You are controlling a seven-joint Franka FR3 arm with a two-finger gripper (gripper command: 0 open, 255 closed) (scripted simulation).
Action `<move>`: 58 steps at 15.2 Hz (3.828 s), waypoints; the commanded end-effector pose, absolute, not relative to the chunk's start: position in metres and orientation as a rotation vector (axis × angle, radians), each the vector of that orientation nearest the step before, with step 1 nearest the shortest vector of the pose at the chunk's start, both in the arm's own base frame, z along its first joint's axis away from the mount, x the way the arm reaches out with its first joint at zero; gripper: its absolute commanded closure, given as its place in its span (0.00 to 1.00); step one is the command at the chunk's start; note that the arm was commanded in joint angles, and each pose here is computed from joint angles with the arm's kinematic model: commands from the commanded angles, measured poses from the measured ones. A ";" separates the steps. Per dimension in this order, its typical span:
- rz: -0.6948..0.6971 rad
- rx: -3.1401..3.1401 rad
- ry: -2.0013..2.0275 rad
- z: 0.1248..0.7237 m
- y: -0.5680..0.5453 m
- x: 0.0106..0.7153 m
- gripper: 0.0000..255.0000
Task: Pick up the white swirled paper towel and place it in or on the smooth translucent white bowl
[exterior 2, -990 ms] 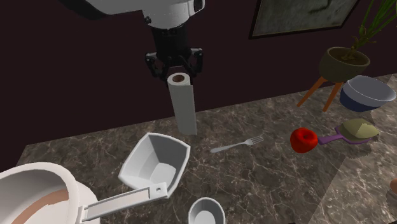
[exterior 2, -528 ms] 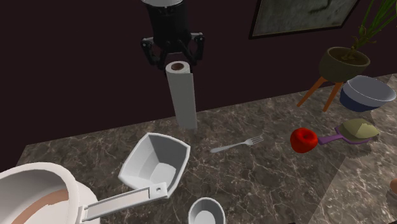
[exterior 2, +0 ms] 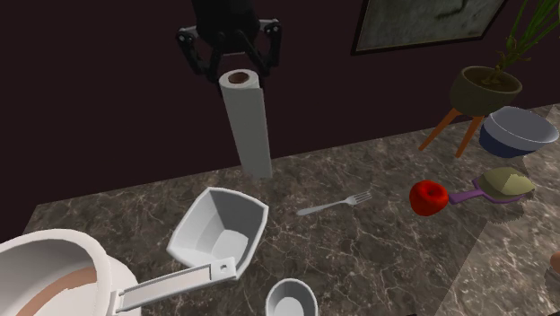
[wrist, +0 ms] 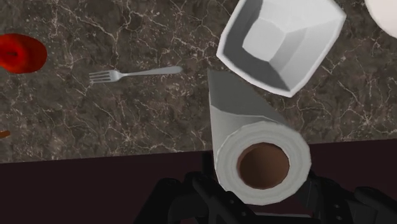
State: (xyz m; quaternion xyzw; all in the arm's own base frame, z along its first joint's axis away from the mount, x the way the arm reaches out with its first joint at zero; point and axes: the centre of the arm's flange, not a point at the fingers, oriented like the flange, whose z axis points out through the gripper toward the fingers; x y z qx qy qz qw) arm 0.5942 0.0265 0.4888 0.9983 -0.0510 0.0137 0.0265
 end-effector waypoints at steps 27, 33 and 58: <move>0.044 3.084 -0.158 0.471 0.120 0.492 1.00; 0.044 3.084 -0.158 0.439 0.120 0.492 1.00; 0.044 3.084 -0.158 0.455 0.123 0.491 0.00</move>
